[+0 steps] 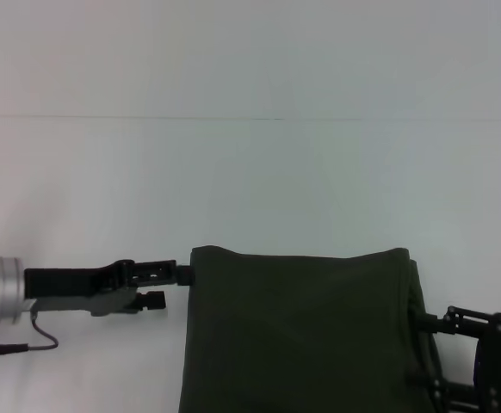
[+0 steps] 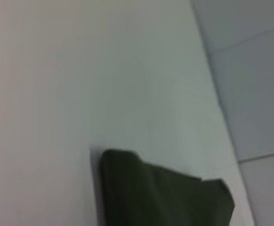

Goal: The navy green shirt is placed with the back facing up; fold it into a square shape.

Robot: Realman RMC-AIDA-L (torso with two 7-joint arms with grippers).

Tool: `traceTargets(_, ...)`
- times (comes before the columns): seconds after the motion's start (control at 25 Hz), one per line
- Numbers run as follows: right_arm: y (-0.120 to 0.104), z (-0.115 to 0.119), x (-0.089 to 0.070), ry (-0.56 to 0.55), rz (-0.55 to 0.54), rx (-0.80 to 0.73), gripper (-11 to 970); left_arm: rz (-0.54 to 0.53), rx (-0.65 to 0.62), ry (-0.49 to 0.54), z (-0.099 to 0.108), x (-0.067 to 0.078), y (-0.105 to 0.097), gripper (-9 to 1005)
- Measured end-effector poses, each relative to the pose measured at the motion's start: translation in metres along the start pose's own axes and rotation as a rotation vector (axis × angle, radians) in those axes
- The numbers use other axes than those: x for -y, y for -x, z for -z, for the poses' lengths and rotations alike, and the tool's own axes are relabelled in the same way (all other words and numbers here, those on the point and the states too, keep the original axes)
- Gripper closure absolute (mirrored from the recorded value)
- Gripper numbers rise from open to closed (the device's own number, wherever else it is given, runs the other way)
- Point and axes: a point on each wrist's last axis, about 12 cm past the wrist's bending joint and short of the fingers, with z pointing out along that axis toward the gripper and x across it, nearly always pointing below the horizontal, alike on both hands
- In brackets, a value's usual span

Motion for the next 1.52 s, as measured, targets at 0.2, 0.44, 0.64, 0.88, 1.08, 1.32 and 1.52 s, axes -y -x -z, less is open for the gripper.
traceTargets(0.2,-0.01,0.005,-0.015,-0.008,0.077,0.037,220,0.006,-0.102,0.079,-0.016,0.008,0.01,58)
traceTargets(0.44,-0.013,0.006,-0.02,-0.019,0.092,0.06,133,0.009,-0.117,0.14,-0.025,0.007,0.012,64)
traceTargets(0.64,-0.013,0.006,-0.02,-0.019,0.091,0.059,80,0.008,-0.101,0.16,-0.028,0.004,0.012,69)
traceTargets(0.88,-0.012,0.002,-0.02,-0.005,0.08,0.065,79,-0.001,-0.109,0.179,-0.037,0.003,0.01,74)
traceTargets(1.08,-0.012,0.002,-0.02,-0.005,0.075,0.066,80,-0.001,-0.127,0.17,-0.045,0.006,0.009,79)
traceTargets(1.32,-0.013,0.001,-0.021,0.0,0.07,0.069,79,0.0,-0.123,0.161,-0.052,0.008,0.008,85)
traceTargets(1.52,-0.013,0.0,-0.022,0.002,0.066,0.072,79,0.01,-0.105,0.133,-0.055,0.011,0.009,89)
